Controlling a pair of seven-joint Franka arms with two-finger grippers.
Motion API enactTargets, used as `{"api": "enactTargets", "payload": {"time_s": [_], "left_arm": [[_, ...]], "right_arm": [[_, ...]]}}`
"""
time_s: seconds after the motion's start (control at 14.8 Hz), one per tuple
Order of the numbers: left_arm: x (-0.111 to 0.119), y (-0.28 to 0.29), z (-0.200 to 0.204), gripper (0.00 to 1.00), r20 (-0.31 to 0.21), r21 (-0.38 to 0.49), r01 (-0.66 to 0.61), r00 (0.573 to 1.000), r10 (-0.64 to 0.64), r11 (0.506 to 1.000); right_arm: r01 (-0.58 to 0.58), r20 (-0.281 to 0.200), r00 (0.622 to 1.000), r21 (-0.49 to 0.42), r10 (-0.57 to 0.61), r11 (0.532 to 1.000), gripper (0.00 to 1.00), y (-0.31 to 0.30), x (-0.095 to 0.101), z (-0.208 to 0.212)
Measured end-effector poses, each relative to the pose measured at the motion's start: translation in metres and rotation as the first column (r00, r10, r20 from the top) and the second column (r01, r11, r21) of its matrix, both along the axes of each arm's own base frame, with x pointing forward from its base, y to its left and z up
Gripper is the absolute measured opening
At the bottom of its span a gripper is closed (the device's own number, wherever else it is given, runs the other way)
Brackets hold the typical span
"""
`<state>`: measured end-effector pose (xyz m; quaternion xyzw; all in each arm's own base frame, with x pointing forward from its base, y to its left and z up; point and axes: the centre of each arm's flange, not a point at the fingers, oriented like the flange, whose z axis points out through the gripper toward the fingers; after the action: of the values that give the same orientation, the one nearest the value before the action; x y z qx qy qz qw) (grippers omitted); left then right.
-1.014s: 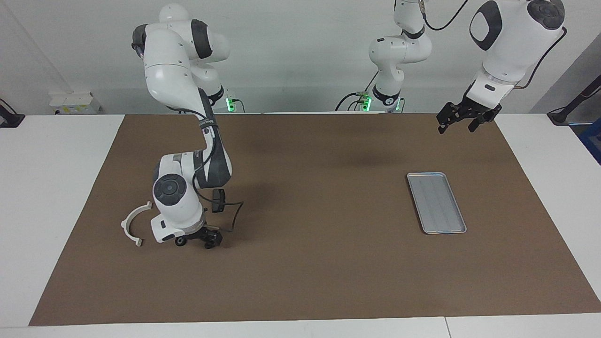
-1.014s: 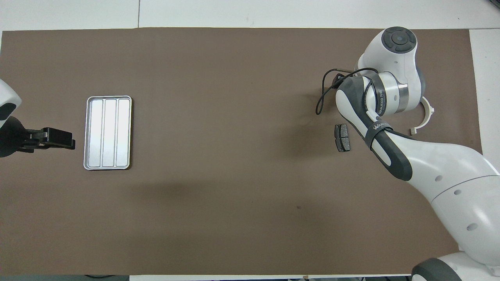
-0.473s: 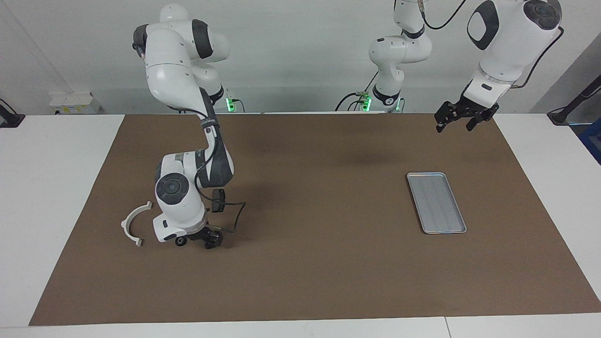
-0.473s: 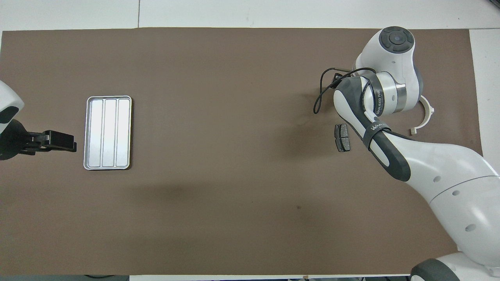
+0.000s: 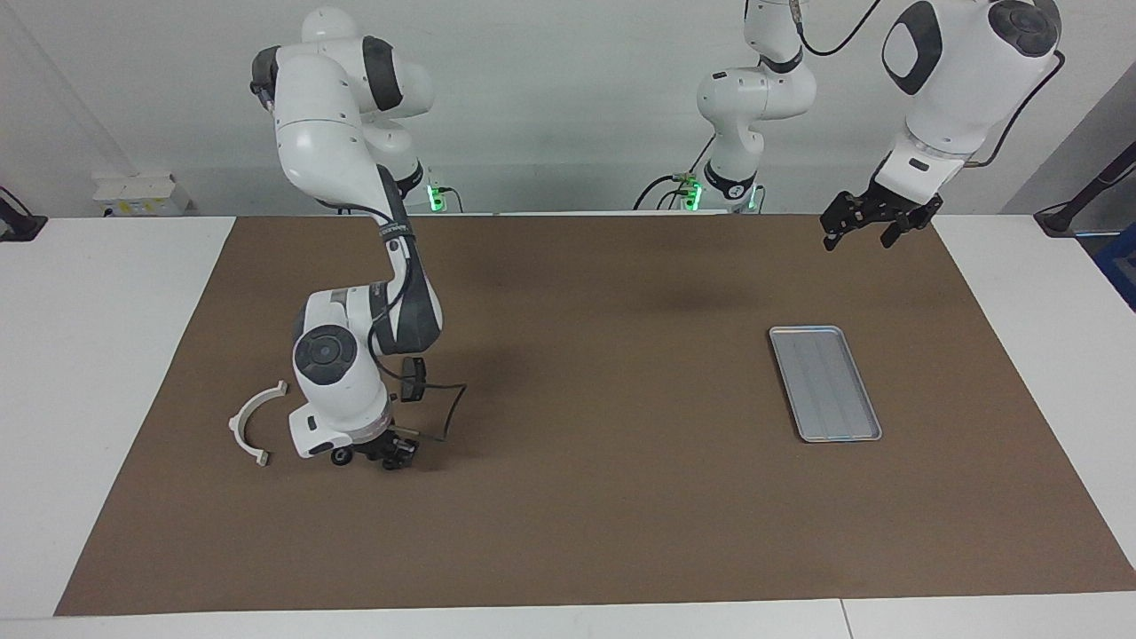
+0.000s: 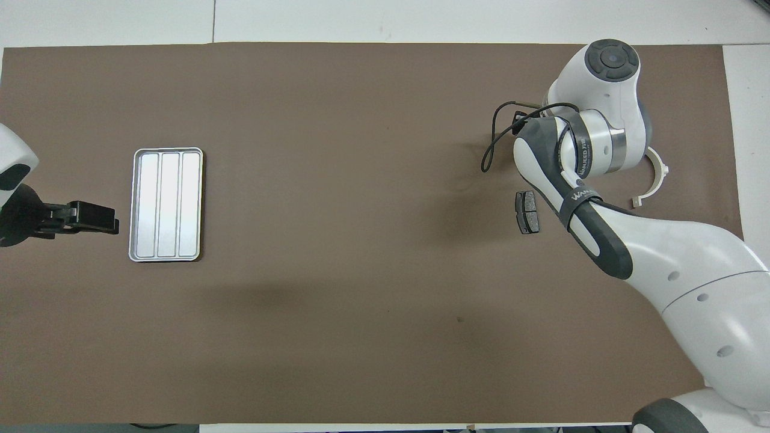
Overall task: Pick bearing gear from pile to tray
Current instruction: 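Carry the bearing with the right gripper to mid-table and release it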
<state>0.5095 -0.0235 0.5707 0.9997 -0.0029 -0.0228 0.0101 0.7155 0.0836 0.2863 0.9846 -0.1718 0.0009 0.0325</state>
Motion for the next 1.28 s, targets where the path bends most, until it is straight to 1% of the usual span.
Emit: {"api": "enactTargets", "payload": {"time_s": [0.07,0.14,0.2,0.27,0.41,0.47,0.68,0.74,0.81,0.88,1.01,1.15,1.28], "left_arm": [[0.0,0.0,0.0,0.98,0.0,0.0,0.0,1.0,0.0,1.0],[0.0,0.0,0.0,1.0,0.0,0.0,0.0,1.0,0.0,1.0],[0.0,0.0,0.0,1.0,0.0,0.0,0.0,1.0,0.0,1.0],[0.0,0.0,0.0,1.0,0.0,0.0,0.0,1.0,0.0,1.0],[0.0,0.0,-0.002,0.98,-0.002,0.0,0.0,1.0,0.0,1.0],[0.0,0.0,-0.004,1.0,0.0,0.0,0.0,1.0,0.0,1.0],[-0.004,0.0,-0.015,1.0,0.011,0.001,-0.002,1.0,0.002,1.0],[-0.006,0.0,-0.018,1.0,0.012,0.002,-0.002,1.0,0.002,1.0],[-0.008,0.0,-0.019,0.98,0.013,0.002,-0.002,1.0,0.002,1.0],[-0.009,0.0,-0.019,1.0,0.015,0.002,-0.003,1.0,0.003,1.0],[-0.01,0.0,-0.018,1.0,0.02,0.003,-0.009,1.0,0.009,1.0],[-0.011,0.0,-0.018,1.0,0.021,0.003,-0.011,1.0,0.011,1.0],[-0.01,-0.001,-0.019,1.0,0.025,0.003,-0.011,1.0,0.011,1.0]], "right_arm": [[0.004,0.002,1.0,0.001,-0.004,1.0,0.4,0.0,0.0,0.0],[0.006,0.002,1.0,0.002,-0.006,1.0,0.4,0.0,0.0,0.0],[0.007,0.007,1.0,0.004,-0.007,1.0,0.34,0.0,0.001,0.0],[0.01,0.01,1.0,0.004,-0.01,1.0,0.25,0.0,0.001,0.003],[0.012,0.011,1.0,0.005,-0.012,1.0,0.24,-0.001,0.001,0.002],[0.012,0.011,1.0,0.005,-0.012,1.0,0.24,-0.001,0.002,0.002],[0.012,0.008,1.0,0.005,-0.012,1.0,0.24,-0.001,0.001,0.002],[0.013,-0.006,1.0,0.002,-0.013,1.0,0.24,-0.001,0.001,0.003],[0.015,-0.035,0.999,-0.003,-0.015,1.0,0.24,-0.001,0.0,0.008],[0.016,-0.063,0.998,-0.008,-0.017,1.0,0.24,0.0,0.001,0.019],[0.005,-0.109,0.994,0.004,-0.005,1.0,0.24,0.017,-0.002,0.066],[0.036,-0.126,0.992,0.039,-0.031,0.999,0.24,0.054,-0.017,0.12],[0.108,-0.129,0.986,0.045,-0.101,0.993,0.24,0.108,-0.042,0.16]]}}
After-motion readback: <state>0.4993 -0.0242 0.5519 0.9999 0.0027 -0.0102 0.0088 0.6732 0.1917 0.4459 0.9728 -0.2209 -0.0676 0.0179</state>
